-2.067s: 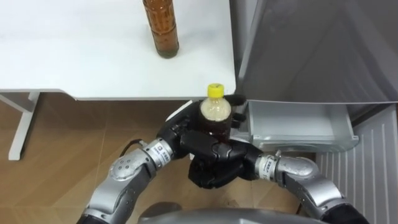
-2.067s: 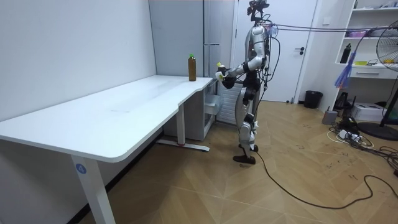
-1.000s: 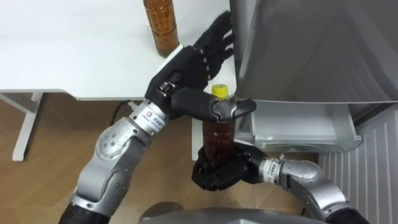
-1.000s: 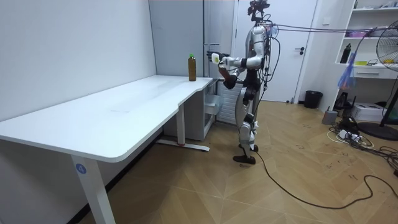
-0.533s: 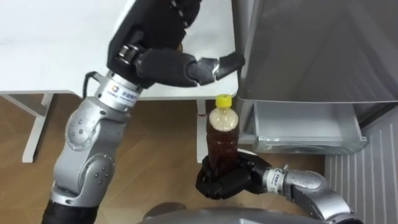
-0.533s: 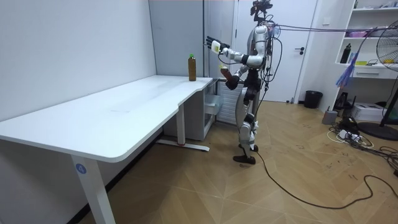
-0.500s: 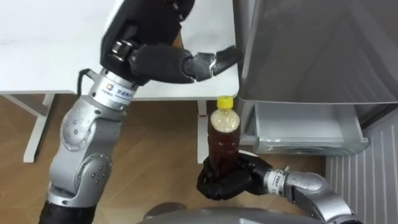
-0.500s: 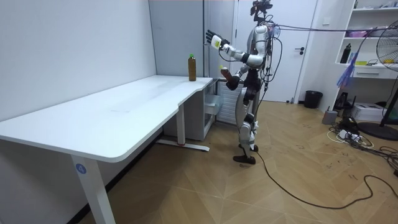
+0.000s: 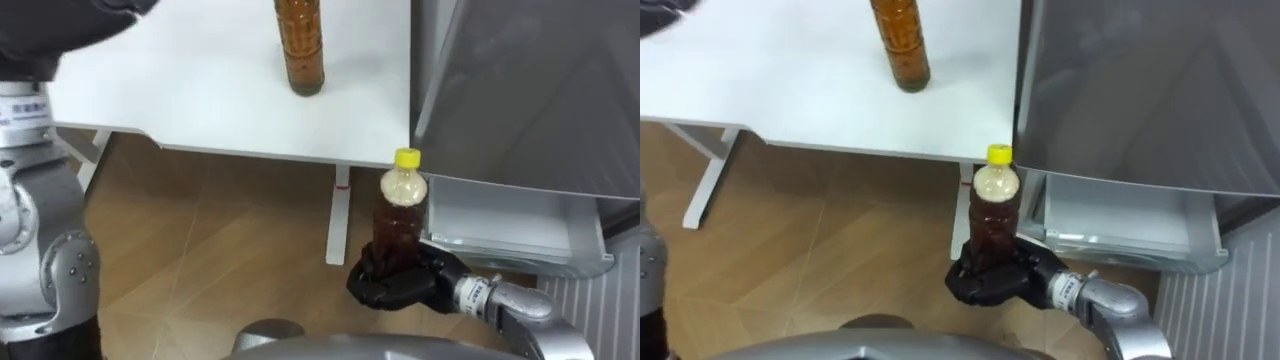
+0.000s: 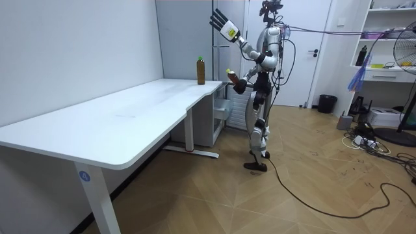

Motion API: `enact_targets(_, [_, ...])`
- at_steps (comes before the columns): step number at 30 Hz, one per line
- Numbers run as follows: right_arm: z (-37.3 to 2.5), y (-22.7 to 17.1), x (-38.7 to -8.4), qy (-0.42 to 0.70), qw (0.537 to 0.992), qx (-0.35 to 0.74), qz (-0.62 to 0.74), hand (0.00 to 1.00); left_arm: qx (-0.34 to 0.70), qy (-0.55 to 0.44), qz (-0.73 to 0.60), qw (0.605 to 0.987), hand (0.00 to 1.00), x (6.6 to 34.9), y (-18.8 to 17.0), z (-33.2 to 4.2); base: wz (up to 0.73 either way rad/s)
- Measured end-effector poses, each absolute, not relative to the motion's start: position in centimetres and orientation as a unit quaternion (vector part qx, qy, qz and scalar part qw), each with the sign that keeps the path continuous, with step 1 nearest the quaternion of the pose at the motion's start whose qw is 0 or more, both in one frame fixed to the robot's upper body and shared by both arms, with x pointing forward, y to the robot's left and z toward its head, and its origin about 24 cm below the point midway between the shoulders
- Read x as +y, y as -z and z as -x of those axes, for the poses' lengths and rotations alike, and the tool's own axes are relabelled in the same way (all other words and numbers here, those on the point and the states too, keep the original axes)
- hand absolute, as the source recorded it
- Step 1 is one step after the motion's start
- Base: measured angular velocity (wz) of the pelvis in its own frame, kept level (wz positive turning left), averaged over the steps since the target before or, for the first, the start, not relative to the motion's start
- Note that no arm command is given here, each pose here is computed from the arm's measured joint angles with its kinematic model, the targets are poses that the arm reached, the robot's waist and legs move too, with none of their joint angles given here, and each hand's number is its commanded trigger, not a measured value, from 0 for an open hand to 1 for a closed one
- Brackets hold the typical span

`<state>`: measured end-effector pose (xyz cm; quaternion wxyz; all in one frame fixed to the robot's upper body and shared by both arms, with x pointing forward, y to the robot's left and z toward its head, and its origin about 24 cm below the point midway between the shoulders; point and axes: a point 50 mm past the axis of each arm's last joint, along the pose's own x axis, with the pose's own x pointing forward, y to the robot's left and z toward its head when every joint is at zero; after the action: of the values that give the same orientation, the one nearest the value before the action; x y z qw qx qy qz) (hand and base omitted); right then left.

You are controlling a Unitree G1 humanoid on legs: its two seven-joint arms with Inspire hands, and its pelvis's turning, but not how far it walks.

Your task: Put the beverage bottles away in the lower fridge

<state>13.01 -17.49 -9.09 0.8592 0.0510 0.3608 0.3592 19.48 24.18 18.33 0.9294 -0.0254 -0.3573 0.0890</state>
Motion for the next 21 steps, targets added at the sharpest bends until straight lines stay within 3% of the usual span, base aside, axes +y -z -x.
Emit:
enact_targets(6, [-11.7, 9.7, -17.6, -0.337, 0.860, 0.379, -0.047, 1.00, -0.314, -0.259, 0.034, 0.913, 0.00, 28.1, -15.9, -19.1, 0.06])
enact_targets(13, [-11.7, 9.9, -17.1, -0.329, 0.863, 0.382, -0.046, 1.00, -0.107, -0.433, 0.044, 0.894, 0.00, 31.5, -6.5, -18.2, -0.02])
enact_targets(21, [-11.6, 10.2, -16.0, -0.327, 0.861, 0.387, -0.039, 1.00, 0.126, -0.486, 0.043, 0.864, 0.00, 30.6, 3.6, -14.8, 0.00])
